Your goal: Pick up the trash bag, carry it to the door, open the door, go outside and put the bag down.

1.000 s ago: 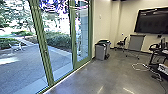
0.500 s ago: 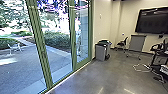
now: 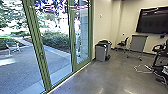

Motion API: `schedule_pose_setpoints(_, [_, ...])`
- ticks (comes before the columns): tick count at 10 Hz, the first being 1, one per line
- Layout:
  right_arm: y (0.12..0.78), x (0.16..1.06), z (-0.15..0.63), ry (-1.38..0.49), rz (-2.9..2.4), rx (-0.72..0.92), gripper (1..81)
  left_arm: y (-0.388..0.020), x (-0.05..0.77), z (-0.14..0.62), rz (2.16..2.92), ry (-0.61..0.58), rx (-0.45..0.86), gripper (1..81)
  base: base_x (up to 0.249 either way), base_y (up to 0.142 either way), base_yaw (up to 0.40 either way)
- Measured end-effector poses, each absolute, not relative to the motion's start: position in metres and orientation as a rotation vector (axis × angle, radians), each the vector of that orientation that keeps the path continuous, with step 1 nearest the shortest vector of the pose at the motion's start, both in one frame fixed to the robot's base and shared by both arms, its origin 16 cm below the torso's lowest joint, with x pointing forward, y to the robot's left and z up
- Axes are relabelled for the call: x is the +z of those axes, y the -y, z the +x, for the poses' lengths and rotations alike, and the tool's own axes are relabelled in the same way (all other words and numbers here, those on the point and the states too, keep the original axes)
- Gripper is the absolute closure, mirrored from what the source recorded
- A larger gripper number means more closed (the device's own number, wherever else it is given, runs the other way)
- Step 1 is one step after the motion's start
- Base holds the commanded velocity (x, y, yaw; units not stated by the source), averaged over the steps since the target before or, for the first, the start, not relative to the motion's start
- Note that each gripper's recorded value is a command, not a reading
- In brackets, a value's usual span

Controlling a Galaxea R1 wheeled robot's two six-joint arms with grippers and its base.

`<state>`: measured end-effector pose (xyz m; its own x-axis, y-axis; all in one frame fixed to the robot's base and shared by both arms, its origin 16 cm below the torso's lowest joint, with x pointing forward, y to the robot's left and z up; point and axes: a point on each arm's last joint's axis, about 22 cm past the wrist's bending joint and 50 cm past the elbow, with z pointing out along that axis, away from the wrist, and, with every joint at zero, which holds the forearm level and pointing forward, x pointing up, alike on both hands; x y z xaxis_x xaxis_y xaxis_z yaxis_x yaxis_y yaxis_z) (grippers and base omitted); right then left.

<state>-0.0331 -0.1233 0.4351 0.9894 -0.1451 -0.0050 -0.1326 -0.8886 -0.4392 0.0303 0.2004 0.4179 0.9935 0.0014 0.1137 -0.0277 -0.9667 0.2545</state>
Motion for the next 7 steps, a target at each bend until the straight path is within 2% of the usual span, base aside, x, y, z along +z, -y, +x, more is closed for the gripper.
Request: schedule_pose_setpoints(7, [0.1229,0.4348,-0.0330,-0.198,-2.682,-0.039,1.0,-0.1999,0.4180,0.0312,2.878,0.019,0.167,81.1,0.150,0.000,0.000])
